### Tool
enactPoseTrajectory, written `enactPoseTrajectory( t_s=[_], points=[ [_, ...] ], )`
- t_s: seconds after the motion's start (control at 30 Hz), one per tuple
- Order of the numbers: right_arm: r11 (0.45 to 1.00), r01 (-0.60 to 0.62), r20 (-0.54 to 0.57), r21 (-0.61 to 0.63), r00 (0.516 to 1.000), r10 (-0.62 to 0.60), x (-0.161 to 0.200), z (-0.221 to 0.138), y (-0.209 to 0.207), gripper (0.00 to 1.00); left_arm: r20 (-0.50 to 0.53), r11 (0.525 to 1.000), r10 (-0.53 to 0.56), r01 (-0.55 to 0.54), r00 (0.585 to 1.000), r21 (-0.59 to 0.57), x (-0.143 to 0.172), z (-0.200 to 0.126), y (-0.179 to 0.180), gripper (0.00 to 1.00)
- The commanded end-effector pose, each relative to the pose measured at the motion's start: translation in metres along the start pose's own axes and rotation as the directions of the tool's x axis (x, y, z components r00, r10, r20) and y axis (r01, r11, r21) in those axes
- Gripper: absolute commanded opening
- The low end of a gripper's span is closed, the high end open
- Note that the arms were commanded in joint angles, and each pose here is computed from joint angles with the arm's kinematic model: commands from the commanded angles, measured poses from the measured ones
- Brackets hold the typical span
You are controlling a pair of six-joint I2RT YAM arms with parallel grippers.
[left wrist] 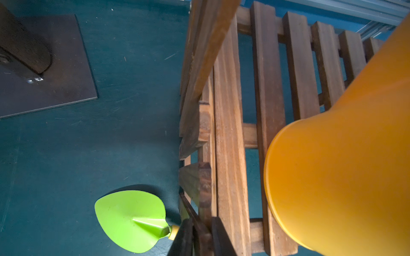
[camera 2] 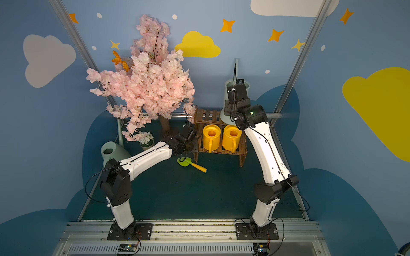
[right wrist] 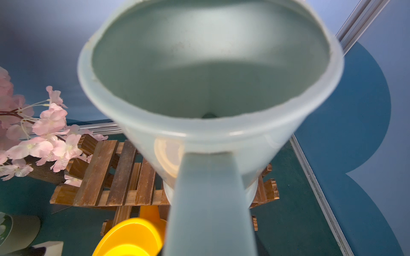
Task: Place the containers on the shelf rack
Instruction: 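Move the shelf to the center of the board, then pick up a container from the center of the board.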
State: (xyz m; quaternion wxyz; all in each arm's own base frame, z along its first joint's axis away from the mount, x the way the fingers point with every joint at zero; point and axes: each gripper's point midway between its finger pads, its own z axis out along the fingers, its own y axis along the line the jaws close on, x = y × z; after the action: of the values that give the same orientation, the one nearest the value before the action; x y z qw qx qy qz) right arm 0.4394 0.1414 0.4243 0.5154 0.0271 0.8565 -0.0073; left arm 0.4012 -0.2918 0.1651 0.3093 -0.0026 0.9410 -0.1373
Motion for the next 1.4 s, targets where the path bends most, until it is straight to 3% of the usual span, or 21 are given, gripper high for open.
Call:
enactPoseTrajectory(
  t_s=[0.0, 0.47, 0.77, 0.9, 1.2, 1.37],
  points=[
    [0.999, -0.048, 0.075, -0.01, 0.996, 0.048, -0.019, -0.023, -0.005, 0.26, -0.101, 1.0, 0.021, -0.022, 0.995, -0.005, 0.03, -0.003, 0.003, 0.22],
    [0.996, -0.073, 0.112, -0.043, 0.991, 0.078, -0.025, -0.046, -0.007, 0.44, -0.084, 0.999, 0.043, -0.045, 0.996, -0.019, 0.029, -0.012, 0.01, 0.38],
    [0.992, -0.102, 0.178, -0.081, 0.977, 0.115, -0.033, -0.076, -0.018, 0.54, -0.05, 0.991, 0.118, -0.121, 0.992, -0.052, 0.026, -0.035, 0.027, 0.57],
    [0.992, -0.095, 0.191, -0.085, 0.975, 0.109, -0.031, -0.087, -0.025, 0.64, -0.055, 0.985, 0.158, -0.161, 0.986, -0.063, 0.029, -0.05, 0.04, 0.66],
    [0.982, -0.084, 0.268, -0.169, 0.955, 0.128, -0.014, -0.139, -0.042, 0.85, 0.0, 0.979, 0.093, -0.091, 0.996, -0.185, 0.026, -0.125, 0.134, 0.85],
    [0.941, 0.061, 0.303, -0.333, 0.952, 0.045, 0.003, -0.17, -0.002, 0.91, 0.073, 0.976, 0.004, 0.012, 0.997, -0.217, 0.028, -0.167, 0.199, 1.0]
  ],
)
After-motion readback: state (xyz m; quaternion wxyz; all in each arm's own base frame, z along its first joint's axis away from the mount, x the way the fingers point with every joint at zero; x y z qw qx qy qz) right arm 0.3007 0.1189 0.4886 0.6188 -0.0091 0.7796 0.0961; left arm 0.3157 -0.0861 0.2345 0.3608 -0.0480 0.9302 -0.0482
